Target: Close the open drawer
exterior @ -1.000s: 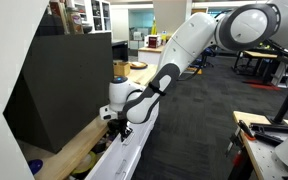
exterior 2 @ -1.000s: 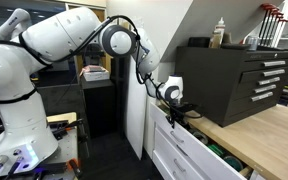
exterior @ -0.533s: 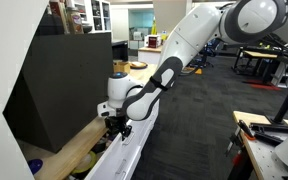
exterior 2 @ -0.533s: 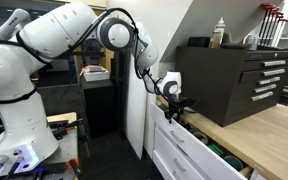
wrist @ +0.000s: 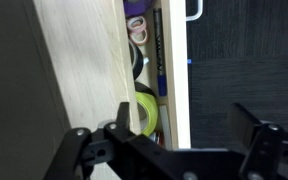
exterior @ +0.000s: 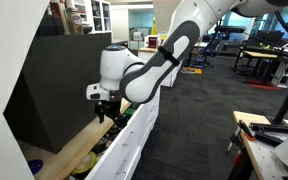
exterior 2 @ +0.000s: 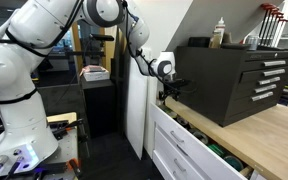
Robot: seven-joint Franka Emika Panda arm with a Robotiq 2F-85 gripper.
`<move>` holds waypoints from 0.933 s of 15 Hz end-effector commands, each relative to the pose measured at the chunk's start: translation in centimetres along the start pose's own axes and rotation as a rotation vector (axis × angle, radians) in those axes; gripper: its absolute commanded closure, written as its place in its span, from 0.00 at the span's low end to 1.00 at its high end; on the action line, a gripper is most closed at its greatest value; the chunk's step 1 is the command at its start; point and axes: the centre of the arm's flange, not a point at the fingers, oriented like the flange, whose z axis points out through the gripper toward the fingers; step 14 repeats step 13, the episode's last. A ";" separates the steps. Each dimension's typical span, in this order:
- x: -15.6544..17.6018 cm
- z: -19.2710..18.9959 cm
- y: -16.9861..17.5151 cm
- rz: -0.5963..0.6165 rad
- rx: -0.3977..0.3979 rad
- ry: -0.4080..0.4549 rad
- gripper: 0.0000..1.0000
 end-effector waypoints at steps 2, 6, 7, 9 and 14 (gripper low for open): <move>0.5 -4.3 -3.9 0.182 0.100 -0.066 0.00; 0.9 -4.8 -6.2 0.374 0.100 -0.149 0.00; 0.9 -5.0 -6.7 0.425 0.090 -0.163 0.00; 0.9 -5.1 -7.5 0.516 0.080 -0.188 0.00; 1.2 -3.4 -6.6 0.532 0.078 -0.178 0.00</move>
